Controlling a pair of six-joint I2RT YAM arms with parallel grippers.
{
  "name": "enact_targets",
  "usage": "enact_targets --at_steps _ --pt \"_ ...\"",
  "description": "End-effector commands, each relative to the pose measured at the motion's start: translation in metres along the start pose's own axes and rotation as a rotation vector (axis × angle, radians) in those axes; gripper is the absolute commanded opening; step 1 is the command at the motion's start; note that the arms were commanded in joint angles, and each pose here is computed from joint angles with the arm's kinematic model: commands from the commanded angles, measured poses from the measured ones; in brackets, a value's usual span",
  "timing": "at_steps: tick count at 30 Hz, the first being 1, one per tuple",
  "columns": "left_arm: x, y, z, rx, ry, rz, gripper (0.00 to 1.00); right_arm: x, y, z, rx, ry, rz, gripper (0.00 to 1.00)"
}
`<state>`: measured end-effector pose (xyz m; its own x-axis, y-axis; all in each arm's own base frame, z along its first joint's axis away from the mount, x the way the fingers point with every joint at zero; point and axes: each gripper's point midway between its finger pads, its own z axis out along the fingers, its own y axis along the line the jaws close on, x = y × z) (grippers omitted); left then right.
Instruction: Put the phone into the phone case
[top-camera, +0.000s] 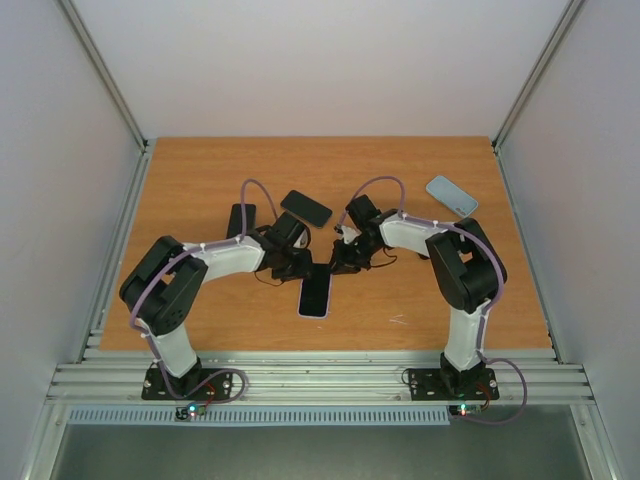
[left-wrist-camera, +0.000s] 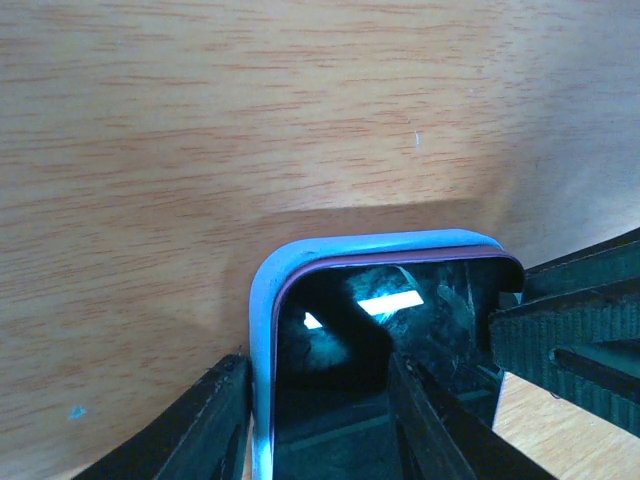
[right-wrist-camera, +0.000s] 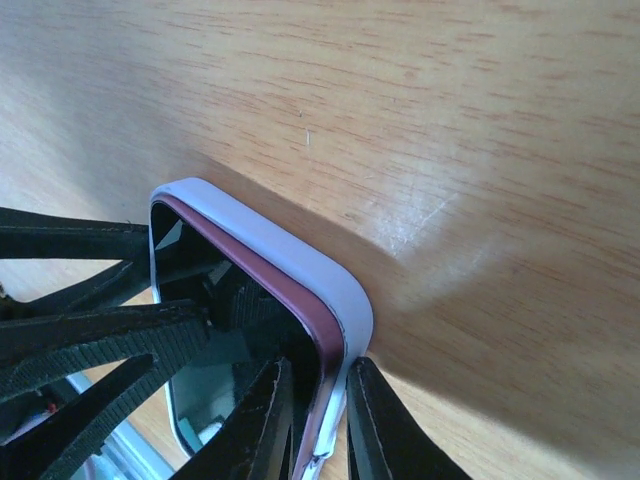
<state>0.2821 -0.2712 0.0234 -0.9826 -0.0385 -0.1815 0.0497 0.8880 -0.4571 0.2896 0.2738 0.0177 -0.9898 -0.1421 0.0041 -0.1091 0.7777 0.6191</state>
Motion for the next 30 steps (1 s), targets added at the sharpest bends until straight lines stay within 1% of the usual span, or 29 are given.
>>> enact_targets --at_steps 1,4,11,13,16,18,23,27,30 --pt "0.018 0.021 0.015 -0.102 0.051 0.005 0.40 0.025 -0.088 0.041 0.411 0.065 0.023 0.15" --pt "0.019 0.023 0.015 -0.118 0.049 0.010 0.41 0.028 -0.100 0.041 0.508 0.083 0.019 0.15" --pt "0.023 0.028 0.014 -0.155 0.044 0.017 0.45 0.034 -0.117 0.041 0.665 0.112 0.002 0.15" --pt "0.025 0.029 0.014 -0.162 0.044 0.019 0.46 0.035 -0.117 0.042 0.684 0.117 -0.018 0.15" --pt "0.027 0.033 0.014 -0.175 0.042 0.018 0.46 0.033 -0.105 0.045 0.642 0.103 -0.035 0.14" --pt "0.027 0.038 0.013 -0.200 0.038 0.019 0.44 0.031 -0.095 0.044 0.599 0.083 -0.043 0.15" --pt "0.028 0.053 0.013 -0.279 0.031 0.021 0.40 0.023 -0.055 0.028 0.463 -0.015 -0.095 0.15" --pt "0.031 0.065 0.014 -0.362 0.040 0.039 0.40 0.020 -0.026 0.016 0.357 -0.074 -0.120 0.18" --pt "0.034 0.076 0.020 -0.414 0.057 0.042 0.38 0.019 -0.008 0.006 0.281 -0.122 -0.140 0.22"
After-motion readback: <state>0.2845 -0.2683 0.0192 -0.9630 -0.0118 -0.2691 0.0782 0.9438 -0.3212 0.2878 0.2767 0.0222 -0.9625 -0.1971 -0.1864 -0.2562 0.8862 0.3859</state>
